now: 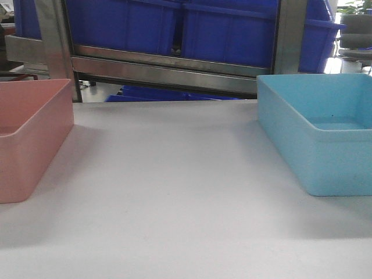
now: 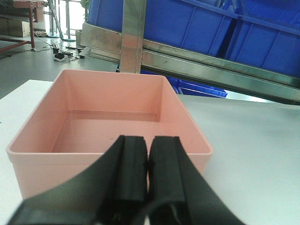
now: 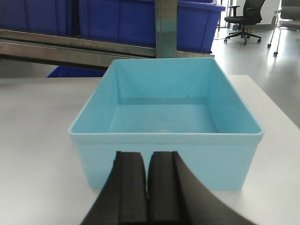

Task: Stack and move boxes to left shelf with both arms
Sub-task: 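Lower the left gripper onto the rim of the pink bin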

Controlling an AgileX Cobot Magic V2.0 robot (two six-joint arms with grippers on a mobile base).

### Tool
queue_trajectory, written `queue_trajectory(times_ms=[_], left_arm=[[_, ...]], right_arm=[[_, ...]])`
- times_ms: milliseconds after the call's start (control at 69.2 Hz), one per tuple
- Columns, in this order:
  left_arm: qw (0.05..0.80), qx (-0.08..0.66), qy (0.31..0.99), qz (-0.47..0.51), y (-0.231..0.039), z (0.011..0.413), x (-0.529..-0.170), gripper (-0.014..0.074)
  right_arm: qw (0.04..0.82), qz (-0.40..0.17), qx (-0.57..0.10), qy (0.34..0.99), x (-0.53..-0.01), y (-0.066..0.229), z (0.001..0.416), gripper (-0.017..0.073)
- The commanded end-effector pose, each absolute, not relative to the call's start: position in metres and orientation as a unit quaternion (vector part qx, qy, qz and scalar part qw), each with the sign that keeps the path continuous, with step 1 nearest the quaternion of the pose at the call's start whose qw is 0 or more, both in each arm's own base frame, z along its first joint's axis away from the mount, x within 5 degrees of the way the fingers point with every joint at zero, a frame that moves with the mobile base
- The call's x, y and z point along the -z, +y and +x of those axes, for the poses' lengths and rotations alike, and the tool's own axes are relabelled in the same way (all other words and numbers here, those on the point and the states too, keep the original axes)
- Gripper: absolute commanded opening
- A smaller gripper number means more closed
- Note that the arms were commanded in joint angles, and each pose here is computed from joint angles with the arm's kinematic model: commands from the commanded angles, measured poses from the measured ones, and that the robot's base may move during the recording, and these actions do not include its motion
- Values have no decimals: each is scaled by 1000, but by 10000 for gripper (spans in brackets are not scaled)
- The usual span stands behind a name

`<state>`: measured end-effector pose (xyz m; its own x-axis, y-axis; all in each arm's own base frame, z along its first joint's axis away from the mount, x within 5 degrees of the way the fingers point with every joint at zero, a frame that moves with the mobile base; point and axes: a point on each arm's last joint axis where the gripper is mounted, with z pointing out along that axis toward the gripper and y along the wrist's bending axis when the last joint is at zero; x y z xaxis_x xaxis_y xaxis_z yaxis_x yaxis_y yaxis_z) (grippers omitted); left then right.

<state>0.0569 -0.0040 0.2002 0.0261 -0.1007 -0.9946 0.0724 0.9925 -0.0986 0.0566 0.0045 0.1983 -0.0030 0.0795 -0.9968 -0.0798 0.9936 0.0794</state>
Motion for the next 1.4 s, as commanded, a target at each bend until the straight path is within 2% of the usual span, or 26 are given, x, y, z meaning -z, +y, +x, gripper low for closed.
queue_trajectory(times_ms=[0,405,520,679,838,954,1156,1214,1272,1388], left_arm=[[744,67,665,-12,-4,56,-200,-3],[745,67,663,-12,-4,56,-200,-3],[777,68,626,-13,-3,54,-210,-3],[796,67,601,-9,-3,50,-257,-3],[759,39,650,13,-4,59,-320,-2],[718,38,695,11,-6,85,-365,0],[634,23,773,15,-9,145,-408,5],[607,19,794,16,-10,165,-414,48],[589,17,808,16,-11,181,-417,128],[556,-13,831,26,-10,214,-418,341]], right_arm=[[748,-4,-53,661,-213,4,54,55],[748,-4,-53,661,-213,4,54,55],[748,-4,-53,661,-213,4,54,55],[748,-4,-53,661,-213,4,54,55],[748,-4,-53,661,-213,4,54,55],[748,-4,-53,661,-213,4,54,55],[748,-4,-53,661,-213,4,54,55],[748,-4,-53,661,-213,4,54,55],[748,-4,-53,661,-213,4,54,55],[748,-4,-53,661,-213,4,54,55]])
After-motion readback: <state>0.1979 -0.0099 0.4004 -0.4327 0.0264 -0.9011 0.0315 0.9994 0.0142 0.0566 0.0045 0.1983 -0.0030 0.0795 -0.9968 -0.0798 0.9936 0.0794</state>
